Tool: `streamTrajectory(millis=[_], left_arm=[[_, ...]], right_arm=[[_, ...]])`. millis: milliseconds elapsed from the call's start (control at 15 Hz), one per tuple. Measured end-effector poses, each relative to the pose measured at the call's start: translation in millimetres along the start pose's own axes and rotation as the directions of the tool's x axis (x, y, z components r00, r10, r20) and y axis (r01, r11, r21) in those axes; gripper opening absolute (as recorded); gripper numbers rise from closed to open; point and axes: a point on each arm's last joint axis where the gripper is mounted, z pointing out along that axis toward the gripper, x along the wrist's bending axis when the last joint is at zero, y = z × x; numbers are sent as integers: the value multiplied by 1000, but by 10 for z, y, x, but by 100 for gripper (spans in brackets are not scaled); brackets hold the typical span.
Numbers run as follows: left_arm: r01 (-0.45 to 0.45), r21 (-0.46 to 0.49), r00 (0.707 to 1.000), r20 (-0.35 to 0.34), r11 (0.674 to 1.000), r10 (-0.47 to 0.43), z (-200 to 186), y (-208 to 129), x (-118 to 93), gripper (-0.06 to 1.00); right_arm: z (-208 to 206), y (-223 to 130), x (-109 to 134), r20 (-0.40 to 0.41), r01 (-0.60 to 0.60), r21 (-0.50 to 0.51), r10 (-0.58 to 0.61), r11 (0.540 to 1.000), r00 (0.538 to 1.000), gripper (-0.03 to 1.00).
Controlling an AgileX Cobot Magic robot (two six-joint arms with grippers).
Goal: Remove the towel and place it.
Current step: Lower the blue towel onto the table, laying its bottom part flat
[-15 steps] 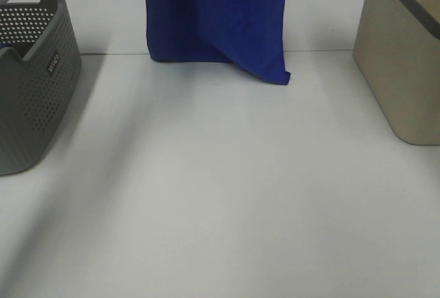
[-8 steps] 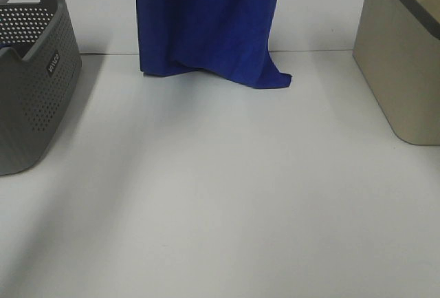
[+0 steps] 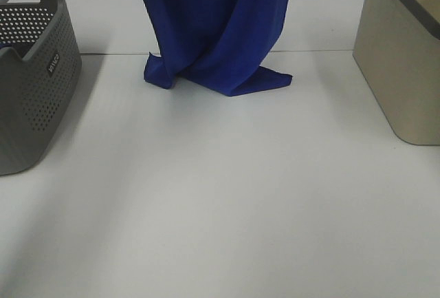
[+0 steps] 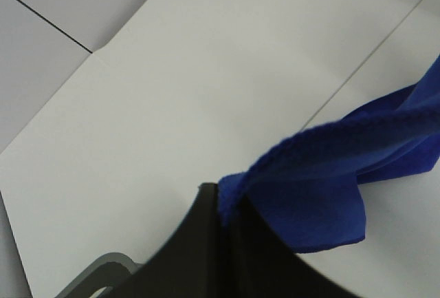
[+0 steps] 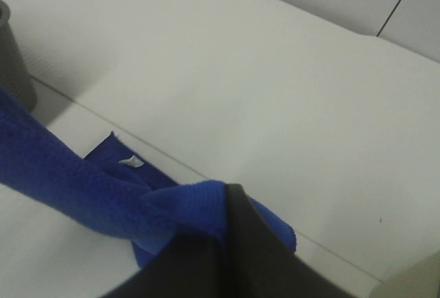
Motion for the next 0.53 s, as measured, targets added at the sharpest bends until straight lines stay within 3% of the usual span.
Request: streamTrajectory(millis=[267,533], left_arm=[[53,14,999,9,998,-53,-51,-14,-2,0],[58,105,996,65,993,-65,-102,-159,-93,0]], right_arm=[[-94,-93,55,-50,-3,128,9,992,999,2],[-120,-209,93,-91,5,255,19,967,996,2]])
